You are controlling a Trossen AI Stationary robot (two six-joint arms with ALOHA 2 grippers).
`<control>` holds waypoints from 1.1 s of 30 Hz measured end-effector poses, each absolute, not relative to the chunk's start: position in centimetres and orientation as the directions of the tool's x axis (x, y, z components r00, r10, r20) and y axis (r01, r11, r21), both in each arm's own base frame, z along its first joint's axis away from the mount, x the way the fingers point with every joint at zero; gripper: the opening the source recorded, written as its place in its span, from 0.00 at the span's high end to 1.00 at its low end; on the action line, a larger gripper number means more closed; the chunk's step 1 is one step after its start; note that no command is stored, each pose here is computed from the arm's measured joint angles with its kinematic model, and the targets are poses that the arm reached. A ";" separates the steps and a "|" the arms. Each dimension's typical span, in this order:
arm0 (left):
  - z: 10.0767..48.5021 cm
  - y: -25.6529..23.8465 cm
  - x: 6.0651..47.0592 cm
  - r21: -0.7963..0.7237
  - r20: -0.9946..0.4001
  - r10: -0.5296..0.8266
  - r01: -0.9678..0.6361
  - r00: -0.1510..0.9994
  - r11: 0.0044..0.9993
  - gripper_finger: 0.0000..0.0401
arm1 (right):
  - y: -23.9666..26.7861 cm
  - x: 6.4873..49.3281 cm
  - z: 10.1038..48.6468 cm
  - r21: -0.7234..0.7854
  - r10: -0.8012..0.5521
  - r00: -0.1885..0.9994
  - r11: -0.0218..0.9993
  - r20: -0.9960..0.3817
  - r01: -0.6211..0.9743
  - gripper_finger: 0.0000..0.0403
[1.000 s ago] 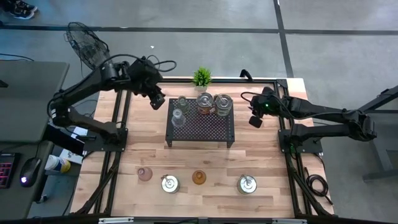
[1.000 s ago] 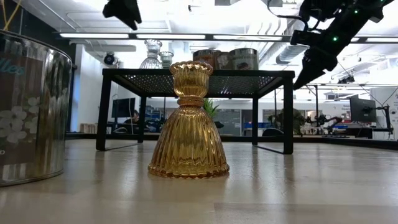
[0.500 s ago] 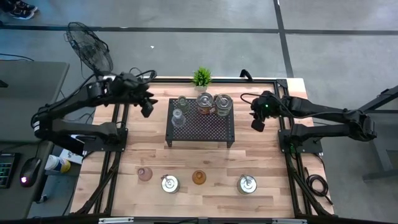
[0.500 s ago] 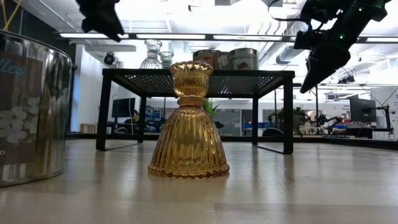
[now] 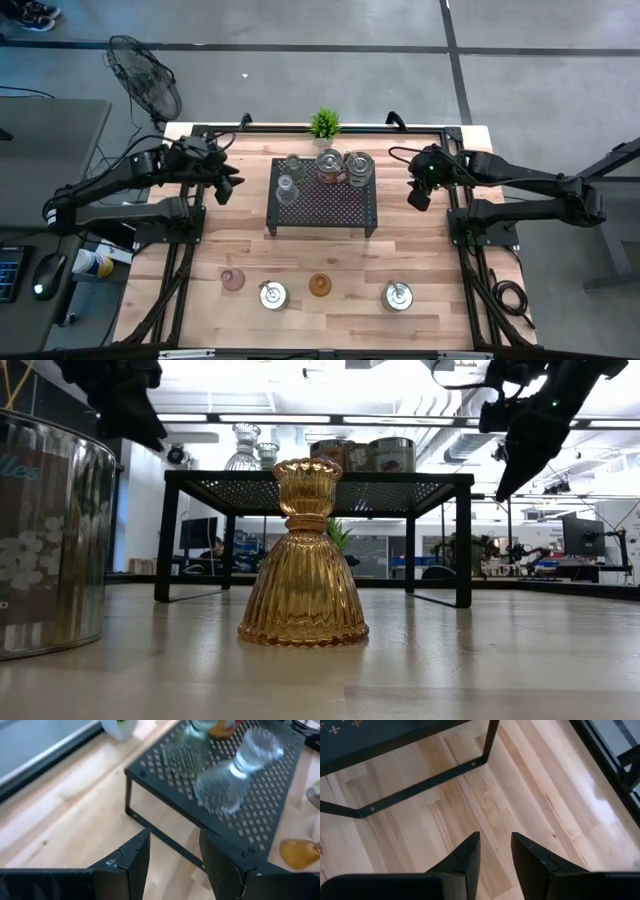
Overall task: Pick & Place candle stick holders
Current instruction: Put the pink glass candle holder on the shelf
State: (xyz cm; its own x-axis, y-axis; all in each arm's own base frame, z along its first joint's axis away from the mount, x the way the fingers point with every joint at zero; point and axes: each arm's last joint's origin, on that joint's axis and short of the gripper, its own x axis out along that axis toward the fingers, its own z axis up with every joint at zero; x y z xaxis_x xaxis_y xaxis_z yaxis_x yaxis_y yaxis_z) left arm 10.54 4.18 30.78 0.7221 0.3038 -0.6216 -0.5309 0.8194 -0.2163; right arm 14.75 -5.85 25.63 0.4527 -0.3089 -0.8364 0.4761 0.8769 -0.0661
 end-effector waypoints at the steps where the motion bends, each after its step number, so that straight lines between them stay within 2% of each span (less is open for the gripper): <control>1: 30.6 4.1 10.4 -0.225 -0.625 0.290 -0.523 0.725 0.822 0.58 | -5.8 14.7 25.6 -0.064 -0.308 0.449 0.875 -0.839 0.480 0.75; 13: 29.8 3.4 9.4 -0.301 -0.693 0.194 -0.523 0.695 0.798 0.58 | -5.8 14.6 25.6 -0.039 -0.294 0.445 0.866 -0.846 0.499 0.75; 21: 29.6 3.4 9.3 -0.305 -0.707 0.196 -0.542 0.680 0.783 0.58 | -5.4 14.6 25.5 0.058 -0.190 0.473 0.886 -0.860 0.461 0.75; 26: 29.6 3.4 9.2 -0.316 -0.712 0.183 -0.543 0.678 0.778 0.58 | -4.9 14.8 25.4 0.063 -0.176 0.474 0.892 -0.863 0.447 0.75; 33: 28.8 2.7 8.5 -0.439 -0.784 0.034 -0.593 0.620 0.675 0.58 | -4.2 15.0 25.4 0.022 -0.193 0.466 0.909 -0.863 0.417 0.75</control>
